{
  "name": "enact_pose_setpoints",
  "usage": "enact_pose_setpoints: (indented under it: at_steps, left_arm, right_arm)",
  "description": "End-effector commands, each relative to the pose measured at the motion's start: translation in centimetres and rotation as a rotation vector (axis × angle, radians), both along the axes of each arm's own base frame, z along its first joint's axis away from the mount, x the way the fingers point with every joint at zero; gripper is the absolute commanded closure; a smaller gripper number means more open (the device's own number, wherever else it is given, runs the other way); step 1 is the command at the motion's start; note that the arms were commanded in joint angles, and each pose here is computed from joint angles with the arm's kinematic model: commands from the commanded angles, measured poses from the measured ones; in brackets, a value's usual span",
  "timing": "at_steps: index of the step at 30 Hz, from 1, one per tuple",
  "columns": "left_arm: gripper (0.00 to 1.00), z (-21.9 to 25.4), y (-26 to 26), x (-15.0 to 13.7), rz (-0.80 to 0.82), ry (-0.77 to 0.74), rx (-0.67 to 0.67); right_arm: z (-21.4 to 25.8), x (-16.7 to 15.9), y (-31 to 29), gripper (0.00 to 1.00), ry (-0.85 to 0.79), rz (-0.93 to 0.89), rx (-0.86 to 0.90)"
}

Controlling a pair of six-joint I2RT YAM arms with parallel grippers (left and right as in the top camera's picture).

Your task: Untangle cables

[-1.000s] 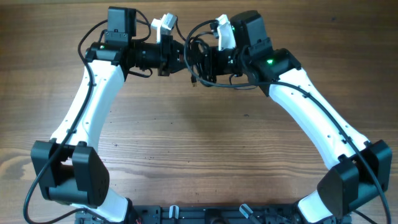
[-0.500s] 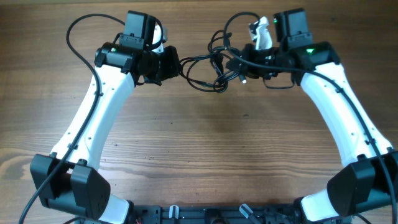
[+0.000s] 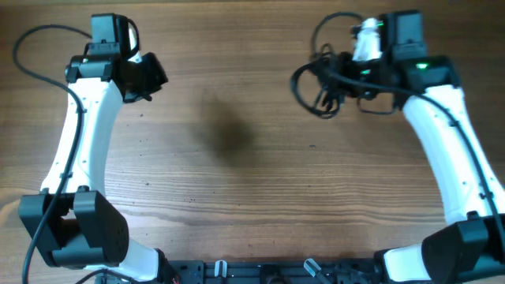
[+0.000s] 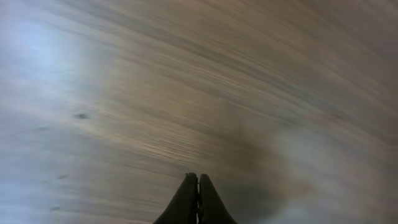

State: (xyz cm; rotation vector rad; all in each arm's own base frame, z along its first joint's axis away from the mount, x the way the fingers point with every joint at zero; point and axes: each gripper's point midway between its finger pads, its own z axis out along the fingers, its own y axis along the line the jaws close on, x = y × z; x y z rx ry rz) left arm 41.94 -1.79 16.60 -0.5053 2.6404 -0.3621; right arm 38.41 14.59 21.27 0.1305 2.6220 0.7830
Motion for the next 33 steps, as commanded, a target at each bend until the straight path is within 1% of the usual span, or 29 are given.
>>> enact_pose_setpoints:
  at_steps: [1, 2, 3, 4, 5, 6, 7, 9, 10, 12, 13, 15, 16, 18, 21, 23, 25, 27, 30, 31, 33]
  left_arm:
    - [0.96, 1.8, -5.4, -0.6, -0.245, -0.057, -0.231]
    - [0.96, 2.0, -5.9, -0.8, -0.259, -0.058, -0.255]
    - [0.96, 2.2, -6.7, -0.9, -0.280, -0.059, -0.277]
    - [0.95, 2.2, -7.2, -1.0, -0.292, -0.058, -0.277]
    - [0.94, 2.2, -7.7, -1.1, -0.305, -0.058, -0.277]
    - [0.94, 2.3, -8.5, -1.1, -0.324, -0.063, -0.277]
    - [0.93, 2.4, -9.2, -1.1, -0.344, -0.071, -0.276]
    - [0.91, 2.8, -11.4, -1.1, -0.397, -0.098, -0.277]
    - [0.90, 3.0, -12.3, -1.1, -0.420, -0.108, -0.276]
    - [0.85, 2.7, -15.9, -1.6, -0.504, -0.121, -0.258]
    - [0.84, 2.0, -16.8, -1.9, -0.518, -0.107, -0.231]
    - [0.83, -0.1, -18.2, -2.5, -0.543, -0.052, -0.189]
    - [0.83, -0.8, -18.7, -2.8, -0.554, -0.031, -0.189]
    - [0.81, -3.6, -20.2, -4.2, -0.589, 0.066, -0.181]
    - [0.80, -7.6, -20.9, -5.3, -0.603, 0.181, -0.131]
    - [0.79, -9.1, -21.6, -5.6, -0.620, 0.207, -0.126]
    - [0.75, -10.6, -22.4, -5.8, -0.636, 0.226, -0.122]
    - [0.70, -13.2, -21.7, -5.8, -0.623, 0.262, -0.007]
    - [0.65, -14.4, -20.5, -5.4, -0.570, 0.273, 0.084]
    - [0.65, -14.6, -20.6, -5.3, -0.570, 0.273, 0.086]
    - [0.71, -15.6, -20.8, -5.7, -0.579, 0.299, 0.084]
  right_arm:
    - [-0.9, -0.2, 2.1, 0.83, -0.023, 0.055, -0.087]
    - [-1.6, -0.3, 3.1, 0.67, -0.020, 0.092, -0.096]
    - [-2.1, -0.5, 4.1, 0.41, -0.031, 0.152, -0.106]
    - [-2.1, -1.1, 5.2, 0.25, -0.056, 0.241, -0.102]
    - [-1.9, -1.7, 6.1, 0.21, -0.084, 0.335, -0.084]
    - [-1.8, -2.1, 6.4, 0.15, -0.090, 0.374, -0.071]
    - [-1.7, -2.2, 6.2, 0.15, -0.086, 0.368, -0.075]
    - [-1.5, -1.5, 4.7, 0.10, -0.085, 0.319, -0.079]
    - [-1.4, -0.9, 3.5, 0.05, -0.087, 0.282, -0.088]
    - [-1.7, 1.0, -1.5, 0.04, -0.027, 0.055, -0.105]
    - [-1.7, 1.5, -3.3, 0.04, -0.015, -0.004, -0.097]
    - [-1.7, 2.0, -5.3, 0.04, -0.012, -0.051, -0.096]
    - [-1.8, 2.0, -5.6, 0.04, -0.011, -0.056, -0.098]
    - [-1.9, 1.9, -5.7, 0.04, -0.005, -0.052, -0.106]
    - [-2.2, 1.8, -5.6, 0.04, 0.007, -0.055, -0.107]
    - [-2.3, 1.8, -5.6, 0.04, 0.015, -0.067, -0.101]
    - [-2.3, 1.8, -5.6, 0.04, 0.020, -0.074, -0.096]
    - [-2.3, 1.8, -5.6, 0.04, 0.030, -0.086, -0.090]
    - [-2.3, 1.7, -5.5, 0.04, 0.030, -0.084, -0.091]
    - [-2.3, 1.7, -5.5, 0.04, 0.030, -0.084, -0.091]
    - [-2.3, 1.7, -5.5, 0.04, 0.030, -0.084, -0.091]
